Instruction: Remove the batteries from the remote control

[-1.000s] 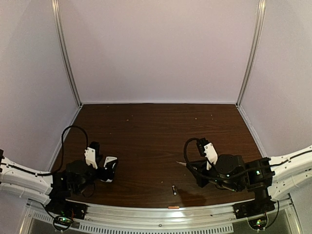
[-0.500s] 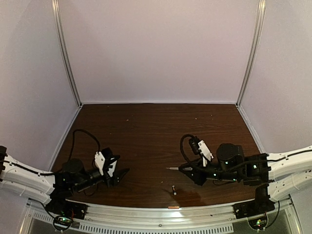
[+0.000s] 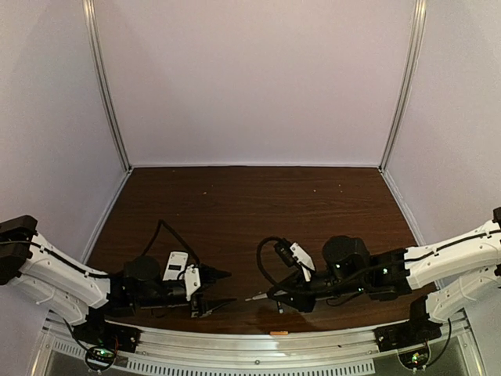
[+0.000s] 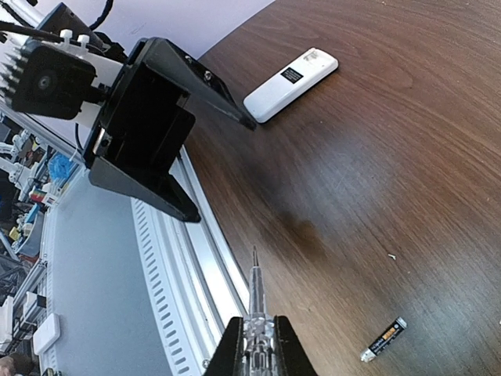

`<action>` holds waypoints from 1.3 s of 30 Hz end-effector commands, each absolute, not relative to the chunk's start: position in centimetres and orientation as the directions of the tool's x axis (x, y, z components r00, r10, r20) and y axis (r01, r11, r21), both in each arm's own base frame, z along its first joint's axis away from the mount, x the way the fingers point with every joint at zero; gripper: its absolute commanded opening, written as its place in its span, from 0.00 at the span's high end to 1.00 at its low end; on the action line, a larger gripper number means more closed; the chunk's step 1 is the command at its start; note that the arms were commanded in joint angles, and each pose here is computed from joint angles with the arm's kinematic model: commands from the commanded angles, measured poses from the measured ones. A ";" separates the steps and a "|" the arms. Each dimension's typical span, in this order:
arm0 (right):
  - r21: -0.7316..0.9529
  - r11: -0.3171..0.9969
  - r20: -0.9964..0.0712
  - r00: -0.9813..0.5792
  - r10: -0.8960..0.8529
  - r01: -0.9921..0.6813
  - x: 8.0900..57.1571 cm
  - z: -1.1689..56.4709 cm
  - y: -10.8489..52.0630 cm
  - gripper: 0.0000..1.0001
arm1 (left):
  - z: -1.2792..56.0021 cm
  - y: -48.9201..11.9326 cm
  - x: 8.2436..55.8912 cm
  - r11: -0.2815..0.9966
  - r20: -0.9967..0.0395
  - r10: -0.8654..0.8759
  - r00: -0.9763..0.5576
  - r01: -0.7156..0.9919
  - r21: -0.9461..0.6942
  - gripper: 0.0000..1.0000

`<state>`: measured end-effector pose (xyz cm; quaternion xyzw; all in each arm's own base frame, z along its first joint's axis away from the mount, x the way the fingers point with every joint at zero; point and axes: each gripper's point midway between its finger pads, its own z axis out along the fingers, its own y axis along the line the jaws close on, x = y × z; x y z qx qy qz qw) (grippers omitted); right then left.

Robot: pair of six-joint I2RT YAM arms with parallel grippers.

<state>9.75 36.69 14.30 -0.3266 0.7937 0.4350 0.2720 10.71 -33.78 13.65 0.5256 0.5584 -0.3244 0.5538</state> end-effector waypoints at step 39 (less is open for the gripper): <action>0.504 0.449 -0.733 -0.640 -0.230 -0.738 10.7 14.6 37.8 0.56 | 11.4 -39.2 10.0 0.235 -0.940 0.286 0.184 0.938 0.255 1.00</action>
